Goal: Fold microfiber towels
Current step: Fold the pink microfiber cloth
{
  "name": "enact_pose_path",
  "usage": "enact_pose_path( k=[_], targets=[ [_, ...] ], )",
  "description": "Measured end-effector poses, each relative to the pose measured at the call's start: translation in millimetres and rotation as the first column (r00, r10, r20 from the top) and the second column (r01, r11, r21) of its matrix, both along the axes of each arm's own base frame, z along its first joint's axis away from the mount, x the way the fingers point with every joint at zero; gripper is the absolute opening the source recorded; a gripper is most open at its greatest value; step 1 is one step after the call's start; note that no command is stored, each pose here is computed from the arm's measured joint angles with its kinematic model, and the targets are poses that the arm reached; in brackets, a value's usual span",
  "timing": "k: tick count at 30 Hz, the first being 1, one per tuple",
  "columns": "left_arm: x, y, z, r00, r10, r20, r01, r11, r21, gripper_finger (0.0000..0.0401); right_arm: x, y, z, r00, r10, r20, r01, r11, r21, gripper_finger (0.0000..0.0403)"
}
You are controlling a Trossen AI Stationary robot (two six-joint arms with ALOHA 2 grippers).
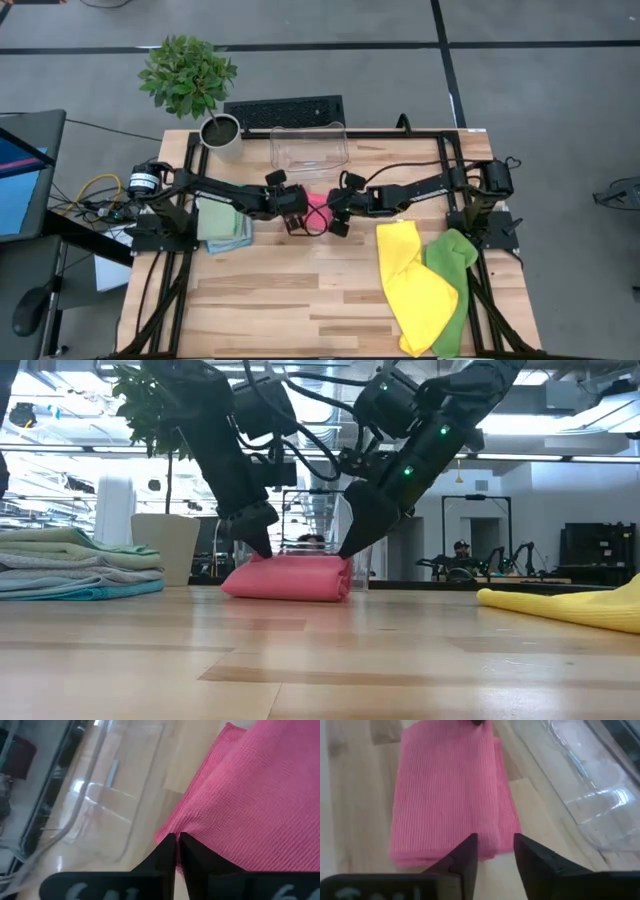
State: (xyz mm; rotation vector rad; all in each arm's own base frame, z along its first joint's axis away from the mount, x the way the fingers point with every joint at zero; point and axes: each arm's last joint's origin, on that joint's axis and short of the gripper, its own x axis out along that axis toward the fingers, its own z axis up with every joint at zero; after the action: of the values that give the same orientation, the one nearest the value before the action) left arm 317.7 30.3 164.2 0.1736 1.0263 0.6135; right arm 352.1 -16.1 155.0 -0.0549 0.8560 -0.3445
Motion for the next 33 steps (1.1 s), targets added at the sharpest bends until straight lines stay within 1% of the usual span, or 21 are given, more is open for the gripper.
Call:
enact_pose_path(
  k=[3,6,9,12,17,21,24,26,28,30,33],
  targets=[
    [0,3,0,1.0,-0.012,-0.004,0.012,1.0,-0.006,0.0023,1,7,4,0.999,0.037,0.019,-0.037,0.999,-0.003,0.0172],
    [1,6,1,1.0,-0.023,0.001,0.023,1.0,-0.011,0.0028,2,15,10,0.996,0.083,0.04,-0.082,0.996,-0.023,0.0184],
    [1,11,1,1.0,-0.03,-0.003,0.03,1.0,-0.007,0.0036,1,10,8,0.998,0.064,0.025,-0.064,0.997,-0.036,0.0191],
    [1,18,0,0.999,-0.033,-0.006,0.032,0.999,-0.028,0.0052,1,1,8,0.998,0.059,0.032,-0.058,0.998,-0.009,0.0198],
    [0,23,0,0.999,-0.051,-0.004,0.051,0.995,-0.081,0.0087,2,-6,9,0.992,0.118,0.049,-0.12,0.991,0.051,0.0219],
    [0,24,0,0.998,-0.059,-0.008,0.058,0.995,-0.078,0.0111,3,-8,3,0.992,0.123,0.034,-0.125,0.99,0.061,0.0232],
    [2,24,0,0.996,-0.094,-0.008,0.093,0.993,-0.076,0.012,2,-10,1,0.993,0.119,0.022,-0.12,0.991,0.064,0.0231],
    [3,24,0,0.992,-0.128,0.0,0.127,0.987,-0.097,0.012,3,-10,2,0.992,0.124,0.029,-0.125,0.99,0.058,0.0216],
    [3,24,0,0.989,-0.147,0.014,0.148,0.981,-0.126,0.011,3,-10,2,0.992,0.123,0.029,-0.124,0.991,0.056,0.0182],
    [3,24,0,0.99,-0.139,0.025,0.141,0.979,-0.146,0.0089,3,-8,3,0.991,0.13,0.031,-0.132,0.989,0.06,0.0129],
    [2,24,-1,0.992,-0.126,0.017,0.127,0.98,-0.155,0.0036,2,-4,2,0.986,0.168,0.013,-0.169,0.983,0.078,0.0034]
  ],
)
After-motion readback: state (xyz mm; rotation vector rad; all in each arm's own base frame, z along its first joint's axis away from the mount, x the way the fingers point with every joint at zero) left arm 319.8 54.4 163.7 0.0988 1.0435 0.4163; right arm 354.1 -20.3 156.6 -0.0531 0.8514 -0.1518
